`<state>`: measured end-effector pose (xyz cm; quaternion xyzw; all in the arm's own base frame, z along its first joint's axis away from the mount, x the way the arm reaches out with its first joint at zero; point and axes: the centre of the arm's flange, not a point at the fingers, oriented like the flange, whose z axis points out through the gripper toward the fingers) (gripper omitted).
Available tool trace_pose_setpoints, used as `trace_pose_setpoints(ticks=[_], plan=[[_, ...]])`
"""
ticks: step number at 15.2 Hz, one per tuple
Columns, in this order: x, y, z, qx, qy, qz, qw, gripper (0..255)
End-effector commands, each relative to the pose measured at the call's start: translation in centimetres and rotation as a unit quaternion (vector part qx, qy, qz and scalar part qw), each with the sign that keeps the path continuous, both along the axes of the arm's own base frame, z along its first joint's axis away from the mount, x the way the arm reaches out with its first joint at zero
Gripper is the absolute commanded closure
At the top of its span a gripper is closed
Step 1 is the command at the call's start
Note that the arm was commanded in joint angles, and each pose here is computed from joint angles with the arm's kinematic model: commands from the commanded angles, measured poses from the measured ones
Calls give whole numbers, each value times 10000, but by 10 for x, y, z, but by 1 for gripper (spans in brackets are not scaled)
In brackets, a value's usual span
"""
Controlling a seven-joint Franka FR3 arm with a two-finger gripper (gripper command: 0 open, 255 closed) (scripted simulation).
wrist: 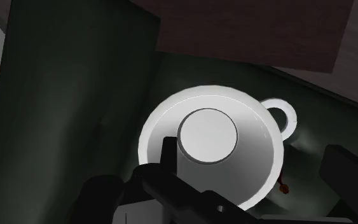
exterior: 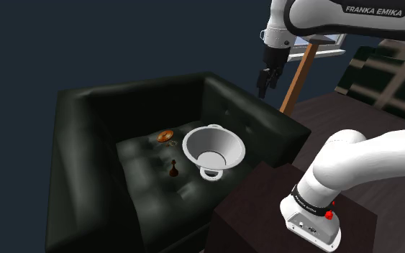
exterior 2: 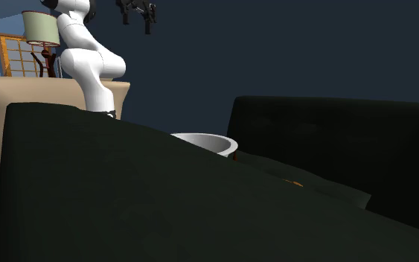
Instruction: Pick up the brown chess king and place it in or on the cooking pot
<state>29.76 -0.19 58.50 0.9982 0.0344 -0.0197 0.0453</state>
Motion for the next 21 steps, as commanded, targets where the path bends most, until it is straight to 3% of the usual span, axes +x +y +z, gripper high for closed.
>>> trace_pose_setpoints(ticks=[1,21], plan=[[0,0,0,0,0,0,10000,0],[155,123,-189,-332,302,975,9942,0]])
